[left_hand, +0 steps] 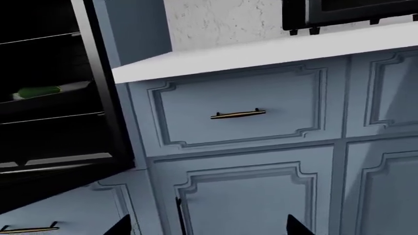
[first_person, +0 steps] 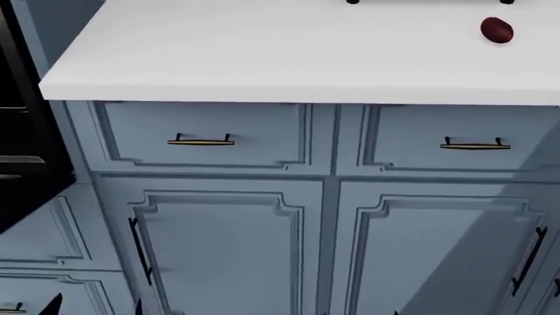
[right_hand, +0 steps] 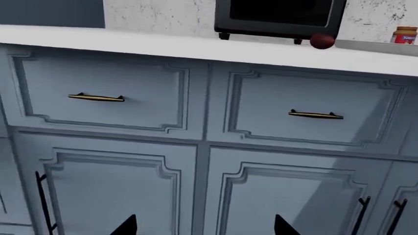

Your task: Close the oven door

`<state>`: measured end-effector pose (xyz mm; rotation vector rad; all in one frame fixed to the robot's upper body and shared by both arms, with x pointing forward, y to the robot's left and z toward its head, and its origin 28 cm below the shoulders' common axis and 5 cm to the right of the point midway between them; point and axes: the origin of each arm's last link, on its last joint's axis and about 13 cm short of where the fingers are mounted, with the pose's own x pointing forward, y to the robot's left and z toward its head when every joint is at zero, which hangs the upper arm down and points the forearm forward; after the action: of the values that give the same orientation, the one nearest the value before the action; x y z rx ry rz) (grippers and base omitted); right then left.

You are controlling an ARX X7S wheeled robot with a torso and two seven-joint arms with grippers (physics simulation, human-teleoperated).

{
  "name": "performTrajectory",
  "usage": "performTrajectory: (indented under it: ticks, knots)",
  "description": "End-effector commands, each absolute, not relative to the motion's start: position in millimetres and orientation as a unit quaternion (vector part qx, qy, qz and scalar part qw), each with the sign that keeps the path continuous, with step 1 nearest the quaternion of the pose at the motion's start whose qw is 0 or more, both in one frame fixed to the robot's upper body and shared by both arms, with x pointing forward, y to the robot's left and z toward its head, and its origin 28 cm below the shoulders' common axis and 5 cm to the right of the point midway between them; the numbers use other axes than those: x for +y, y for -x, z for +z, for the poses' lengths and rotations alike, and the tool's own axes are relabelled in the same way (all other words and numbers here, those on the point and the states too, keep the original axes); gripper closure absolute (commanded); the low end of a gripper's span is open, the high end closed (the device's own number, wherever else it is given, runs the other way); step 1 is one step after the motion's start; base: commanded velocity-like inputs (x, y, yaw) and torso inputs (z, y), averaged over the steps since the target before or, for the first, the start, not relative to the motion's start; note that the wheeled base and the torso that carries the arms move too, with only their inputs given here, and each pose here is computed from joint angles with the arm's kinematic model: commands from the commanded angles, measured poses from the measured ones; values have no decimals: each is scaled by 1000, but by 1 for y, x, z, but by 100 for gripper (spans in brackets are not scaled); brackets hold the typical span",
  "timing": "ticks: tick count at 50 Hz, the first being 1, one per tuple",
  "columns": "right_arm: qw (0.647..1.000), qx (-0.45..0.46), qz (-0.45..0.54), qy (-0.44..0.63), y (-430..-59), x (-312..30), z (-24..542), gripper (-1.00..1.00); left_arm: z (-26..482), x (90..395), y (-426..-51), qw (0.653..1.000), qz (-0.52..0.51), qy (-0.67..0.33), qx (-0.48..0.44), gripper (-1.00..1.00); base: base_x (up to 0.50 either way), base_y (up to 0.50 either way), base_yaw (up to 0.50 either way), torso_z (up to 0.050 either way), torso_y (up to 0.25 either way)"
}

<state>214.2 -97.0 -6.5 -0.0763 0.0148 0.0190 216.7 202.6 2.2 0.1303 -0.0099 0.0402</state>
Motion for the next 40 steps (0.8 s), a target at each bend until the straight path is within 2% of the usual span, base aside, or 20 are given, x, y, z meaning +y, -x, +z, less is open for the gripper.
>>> performTrajectory:
  ticks: [1, 19, 40]
  knots:
    - [999, 9, 8, 35, -215, -97, -8, -100, 0, 203, -217, 998, 21, -66, -3, -100, -246, 289, 0, 0, 0]
    - [999, 6, 10, 33, -213, -97, -8, -100, -1, 204, -216, 998, 21, -63, -1, -100, -180, 280, 0, 0, 0]
    - [999, 8, 12, 32, -213, -97, -9, -100, 0, 203, -216, 998, 22, -65, 2, -100, 0, 0, 0, -5, 0]
